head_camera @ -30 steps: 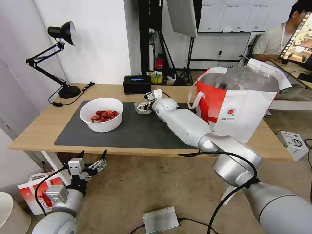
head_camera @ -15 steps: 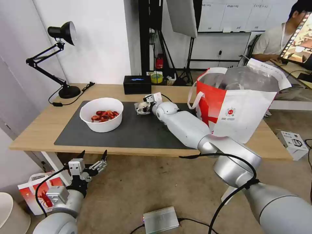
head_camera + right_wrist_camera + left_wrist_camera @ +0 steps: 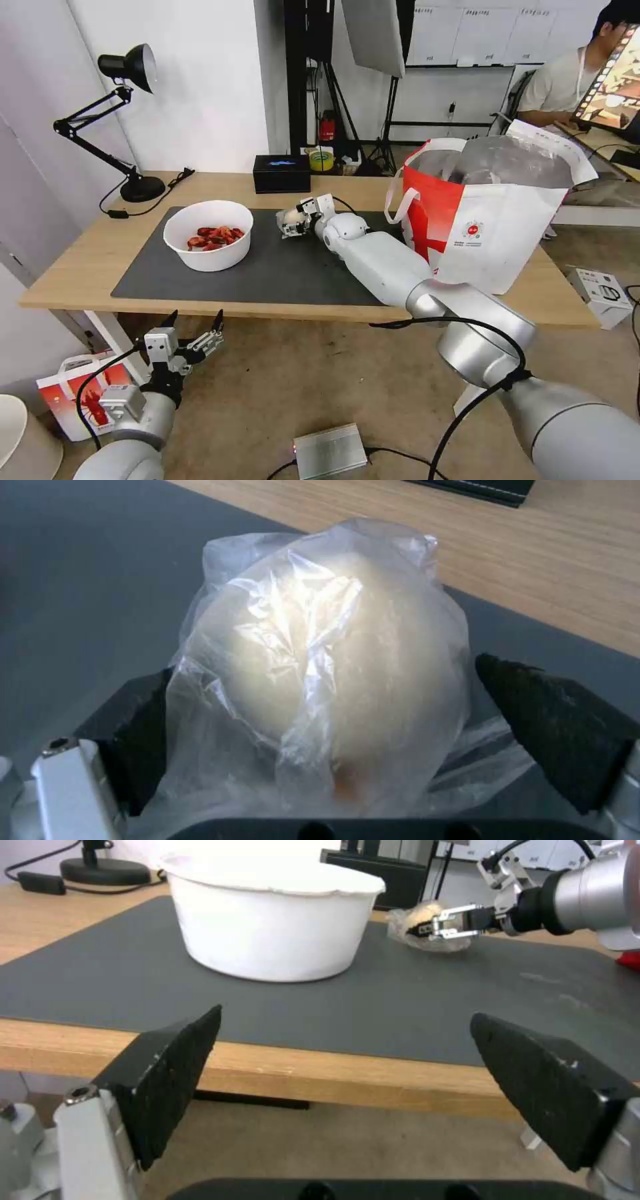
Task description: Pick up the trash from the table and place it into the takeout bag.
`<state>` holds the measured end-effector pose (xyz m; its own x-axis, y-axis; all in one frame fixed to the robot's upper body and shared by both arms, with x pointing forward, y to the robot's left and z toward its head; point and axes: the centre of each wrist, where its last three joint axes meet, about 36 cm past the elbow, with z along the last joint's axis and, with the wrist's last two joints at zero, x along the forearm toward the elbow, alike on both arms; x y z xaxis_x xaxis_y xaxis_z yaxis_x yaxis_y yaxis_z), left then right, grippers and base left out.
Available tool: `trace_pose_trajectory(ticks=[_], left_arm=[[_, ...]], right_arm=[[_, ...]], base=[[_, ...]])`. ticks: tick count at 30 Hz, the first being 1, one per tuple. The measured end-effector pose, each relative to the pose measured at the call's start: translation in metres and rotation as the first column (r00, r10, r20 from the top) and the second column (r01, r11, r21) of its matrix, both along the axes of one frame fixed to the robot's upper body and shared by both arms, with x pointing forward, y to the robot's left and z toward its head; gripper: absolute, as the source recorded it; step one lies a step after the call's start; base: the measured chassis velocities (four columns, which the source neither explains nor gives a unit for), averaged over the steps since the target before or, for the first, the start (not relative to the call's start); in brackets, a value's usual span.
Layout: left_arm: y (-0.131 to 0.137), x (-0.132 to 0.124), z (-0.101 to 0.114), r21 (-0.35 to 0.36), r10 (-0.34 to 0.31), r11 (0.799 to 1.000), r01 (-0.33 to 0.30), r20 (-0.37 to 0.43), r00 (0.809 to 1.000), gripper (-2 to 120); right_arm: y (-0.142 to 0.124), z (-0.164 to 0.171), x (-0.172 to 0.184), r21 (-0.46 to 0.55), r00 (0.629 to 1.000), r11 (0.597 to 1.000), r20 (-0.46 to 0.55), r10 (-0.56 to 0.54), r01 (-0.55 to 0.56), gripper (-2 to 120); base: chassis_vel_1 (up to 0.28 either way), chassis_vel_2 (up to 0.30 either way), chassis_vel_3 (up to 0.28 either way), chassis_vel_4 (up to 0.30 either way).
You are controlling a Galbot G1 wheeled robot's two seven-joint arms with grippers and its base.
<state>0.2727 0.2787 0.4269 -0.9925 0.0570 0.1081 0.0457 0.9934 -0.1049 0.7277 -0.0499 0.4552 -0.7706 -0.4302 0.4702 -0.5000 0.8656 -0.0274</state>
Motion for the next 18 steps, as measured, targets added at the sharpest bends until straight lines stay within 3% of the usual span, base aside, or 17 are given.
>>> trace_pose_trajectory(ticks=[18], left_arm=[[-0.0031,-0.0051,0.0008,0.001,0.006,1.0,-0.006,0.0,1.0,100]], right_arm=[[-0.0048,-0.0071,0.0004,-0.003,0.998,0.999,0.044,0.045,-0.045,100]], base=[[0.0,0.0,0.0,0.0]])
